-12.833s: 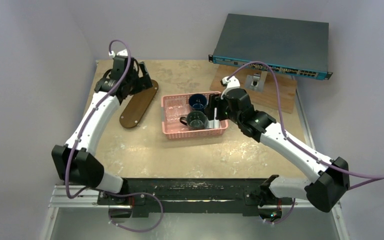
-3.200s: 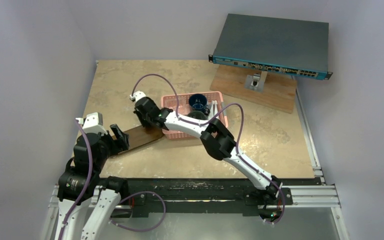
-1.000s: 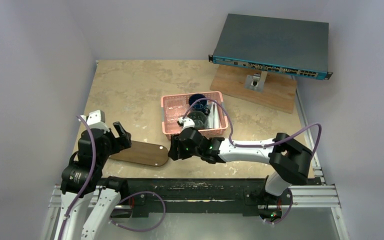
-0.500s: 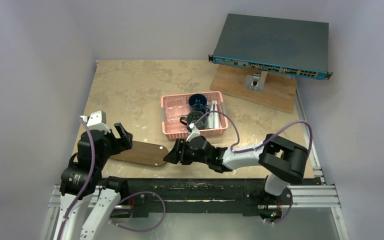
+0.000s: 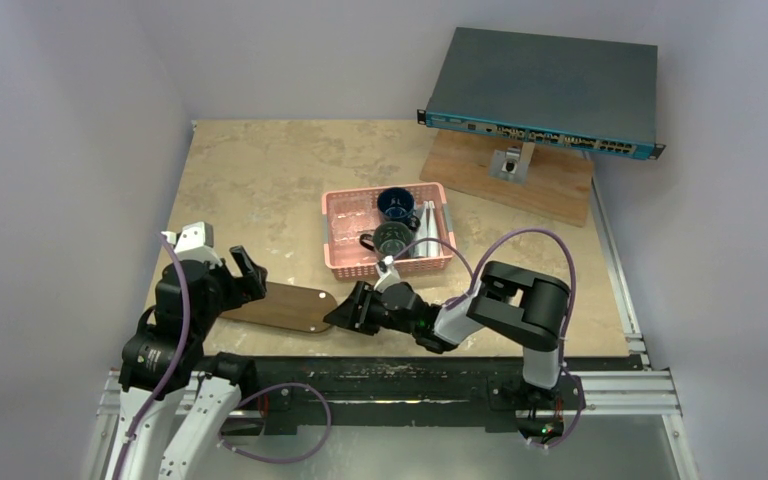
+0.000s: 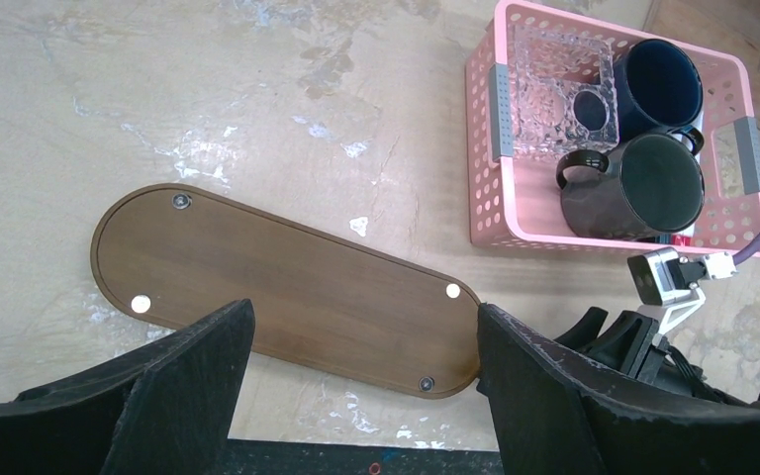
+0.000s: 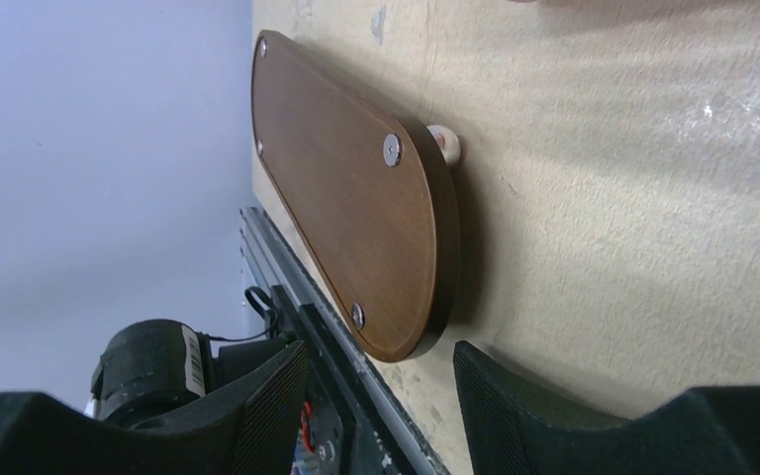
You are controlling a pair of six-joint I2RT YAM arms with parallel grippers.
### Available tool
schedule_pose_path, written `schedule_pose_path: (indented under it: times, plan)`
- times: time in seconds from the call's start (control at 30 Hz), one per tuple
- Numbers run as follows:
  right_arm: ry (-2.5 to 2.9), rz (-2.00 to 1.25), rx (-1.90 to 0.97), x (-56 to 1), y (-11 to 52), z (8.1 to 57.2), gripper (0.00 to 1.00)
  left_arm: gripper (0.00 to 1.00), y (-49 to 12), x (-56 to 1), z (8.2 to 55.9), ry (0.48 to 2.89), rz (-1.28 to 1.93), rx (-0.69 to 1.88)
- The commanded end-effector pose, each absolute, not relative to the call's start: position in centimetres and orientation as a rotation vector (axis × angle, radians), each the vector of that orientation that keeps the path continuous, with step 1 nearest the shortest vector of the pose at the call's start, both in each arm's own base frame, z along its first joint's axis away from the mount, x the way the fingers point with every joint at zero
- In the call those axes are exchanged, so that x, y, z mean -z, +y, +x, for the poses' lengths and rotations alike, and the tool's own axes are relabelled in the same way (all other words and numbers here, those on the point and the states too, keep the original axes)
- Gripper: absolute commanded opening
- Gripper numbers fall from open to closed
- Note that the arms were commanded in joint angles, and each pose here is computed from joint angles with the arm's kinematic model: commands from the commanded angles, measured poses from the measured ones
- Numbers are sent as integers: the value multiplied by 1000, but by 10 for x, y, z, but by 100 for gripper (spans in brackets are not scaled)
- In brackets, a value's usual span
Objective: Prepare toiletry sets of a toothbrush and toothpaste on the tray
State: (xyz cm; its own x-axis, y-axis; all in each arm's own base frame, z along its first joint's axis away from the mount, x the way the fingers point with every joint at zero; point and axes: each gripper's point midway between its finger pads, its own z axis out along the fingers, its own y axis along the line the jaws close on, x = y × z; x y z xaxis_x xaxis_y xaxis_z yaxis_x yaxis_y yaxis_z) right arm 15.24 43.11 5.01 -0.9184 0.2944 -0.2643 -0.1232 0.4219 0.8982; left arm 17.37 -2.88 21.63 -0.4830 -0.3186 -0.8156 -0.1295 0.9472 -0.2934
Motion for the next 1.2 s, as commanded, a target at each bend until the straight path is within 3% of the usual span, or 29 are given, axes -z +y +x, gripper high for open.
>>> schedule_pose_path:
  times: [0.0, 0.37, 0.6, 0.87, 1.17]
  plan:
    - [2194, 208, -1618, -68, 438, 162, 58, 82, -32, -223, 178, 2045, -304, 253]
    - [2169, 222, -1644, -60, 446, 173, 53, 82, -32, -222, 178, 2048, -305, 253]
    - [2140, 250, -1668, -57, 447, 178, 44, 82, -32, -222, 178, 2050, -305, 249]
    - [2117, 269, -1675, -55, 444, 182, 27, 82, -31, -222, 179, 2053, -304, 246]
    - [2111, 285, -1669, -59, 431, 178, 1, 82, -31, -221, 179, 2057, -308, 242]
